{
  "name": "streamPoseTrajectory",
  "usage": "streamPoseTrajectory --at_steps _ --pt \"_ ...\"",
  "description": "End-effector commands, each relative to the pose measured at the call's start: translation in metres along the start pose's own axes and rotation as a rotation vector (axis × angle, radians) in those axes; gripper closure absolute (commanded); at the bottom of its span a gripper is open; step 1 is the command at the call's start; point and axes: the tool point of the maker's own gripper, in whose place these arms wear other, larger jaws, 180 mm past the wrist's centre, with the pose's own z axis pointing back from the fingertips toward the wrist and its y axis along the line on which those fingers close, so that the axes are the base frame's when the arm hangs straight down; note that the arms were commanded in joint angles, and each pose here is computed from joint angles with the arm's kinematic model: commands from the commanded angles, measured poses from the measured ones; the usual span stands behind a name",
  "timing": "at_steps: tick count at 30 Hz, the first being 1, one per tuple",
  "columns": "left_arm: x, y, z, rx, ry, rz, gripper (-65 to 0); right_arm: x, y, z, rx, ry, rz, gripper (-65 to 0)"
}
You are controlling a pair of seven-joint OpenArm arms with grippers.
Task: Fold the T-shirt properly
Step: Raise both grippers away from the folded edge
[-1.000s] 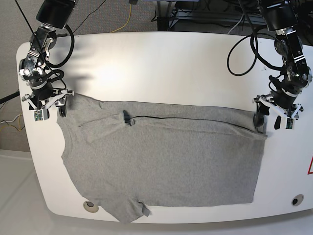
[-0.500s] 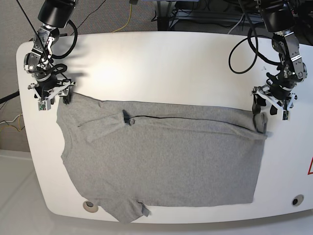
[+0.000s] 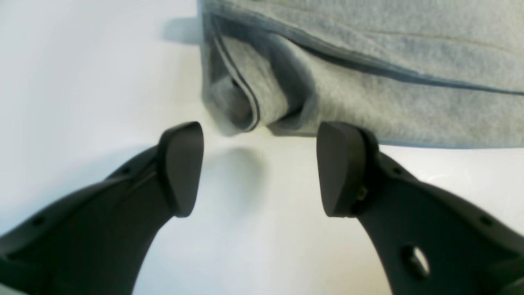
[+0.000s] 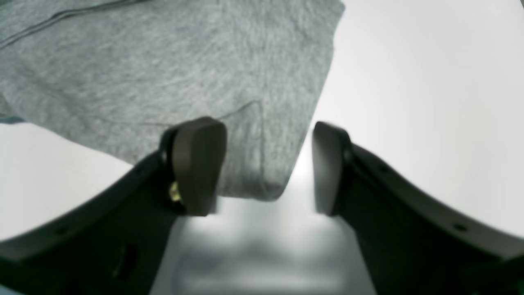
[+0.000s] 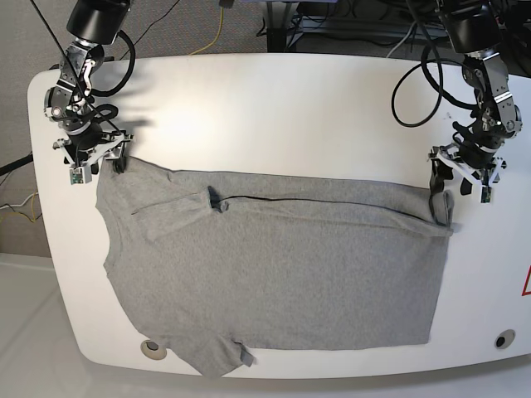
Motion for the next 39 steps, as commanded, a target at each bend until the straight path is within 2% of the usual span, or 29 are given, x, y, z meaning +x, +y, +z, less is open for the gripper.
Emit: streamPoseTrajectory --at_steps 1,12,16,18,22,24,26,32,36,38,39 --pt "0.027 0.003 0.003 0.001 -0.075 -0.014 -40.3 0.027 -0.005 0.003 -0.004 -0.08 0.014 -35.9" --pt "0.021 0.007 0.003 0.011 -0.061 -0.011 -40.0 0.016 -0.009 0.0 -0.009 -0.047 -0.001 -35.8" --pt "0.021 0.007 0.002 0.008 -0.063 -0.011 -39.7 0.017 -0.009 -0.001 -0.009 -0.049 -0.003 -33.0" --pt "0.029 0.007 0.001 0.011 -0.083 -0.013 -39.1 0.016 -0.007 -0.002 -0.009 -0.047 -0.003 -21.0" --pt "0.031 0.007 0.001 0.011 -0.092 -0.014 -38.8 0.016 -0.006 -0.003 -0.009 -0.044 -0.008 -5.0" --pt "0.031 0.007 0.001 0.012 -0.093 -0.012 -38.5 0.015 -0.007 -0.003 -0.011 -0.04 -0.01 0.0" --pt "0.031 0.007 0.001 0.011 -0.091 -0.012 -38.4 0.012 -0.007 -0.005 -0.009 -0.034 -0.015 0.0" --pt "0.023 0.007 -0.004 0.013 -0.058 -0.001 -28.9 0.001 -0.007 -0.007 -0.002 -0.013 -0.031 0.0" --pt "0.021 0.009 -0.007 0.015 -0.057 0.011 -19.5 -0.001 -0.007 -0.008 -0.002 -0.008 -0.035 0.0" --pt "0.021 0.012 -0.011 0.025 -0.059 0.026 -7.9 0.003 -0.004 -0.008 0.005 -0.013 -0.022 0.0" --pt "0.021 0.013 -0.011 0.026 -0.06 0.029 -6.7 0.003 -0.004 -0.008 0.005 -0.012 -0.022 0.0"
